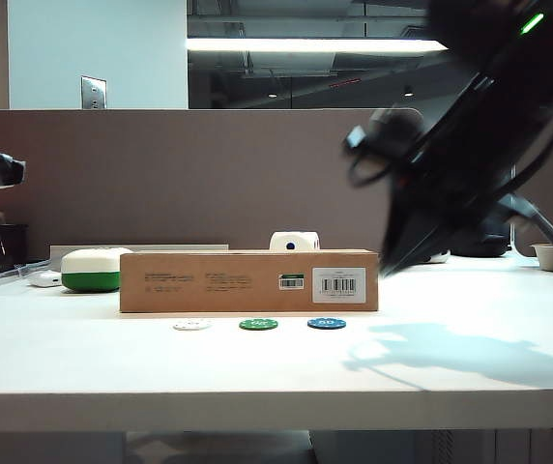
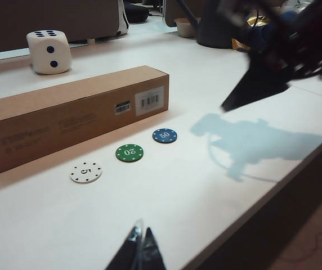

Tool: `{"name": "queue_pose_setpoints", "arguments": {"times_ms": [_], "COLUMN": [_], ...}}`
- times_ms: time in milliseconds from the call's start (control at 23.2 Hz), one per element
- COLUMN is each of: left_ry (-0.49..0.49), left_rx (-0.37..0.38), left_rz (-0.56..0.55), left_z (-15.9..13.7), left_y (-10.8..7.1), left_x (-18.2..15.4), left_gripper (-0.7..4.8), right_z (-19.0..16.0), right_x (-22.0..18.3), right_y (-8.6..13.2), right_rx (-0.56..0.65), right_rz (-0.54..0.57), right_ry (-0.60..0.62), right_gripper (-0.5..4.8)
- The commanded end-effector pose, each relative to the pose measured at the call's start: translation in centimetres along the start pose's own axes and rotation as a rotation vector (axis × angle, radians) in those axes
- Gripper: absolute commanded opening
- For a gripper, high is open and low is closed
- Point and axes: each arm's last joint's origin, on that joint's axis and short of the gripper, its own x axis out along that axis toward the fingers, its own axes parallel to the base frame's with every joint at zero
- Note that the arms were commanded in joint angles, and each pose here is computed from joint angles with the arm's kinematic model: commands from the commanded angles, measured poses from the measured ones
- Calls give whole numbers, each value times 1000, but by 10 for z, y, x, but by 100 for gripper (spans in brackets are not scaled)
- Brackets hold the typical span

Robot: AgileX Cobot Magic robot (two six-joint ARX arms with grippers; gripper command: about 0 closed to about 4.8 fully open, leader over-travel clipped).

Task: Push the chip with the highest value in the row forward next to the rectangular box.

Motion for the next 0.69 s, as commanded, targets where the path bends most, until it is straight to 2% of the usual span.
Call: {"name": "queue_pose_setpoints", "arguments": {"times_ms": [43,302,691], "left_ry": [-10,-10,-10], "left_rx": [1,1,1], "left_rz": [-1,-1,-3], "left_z": [2,2,2], "left_y": [0,0,0], "left_x": [0,0,0], "left_gripper": [-5,-5,-5], "right_z": [10,14,16], "right_x": [29,59,72], "right_y": [2,6,10], "right_rx": [8,0,3], "right_rz": [2,7,31], "right_ry": [33,84,53], "right_gripper": [-6,-6,-6]}}
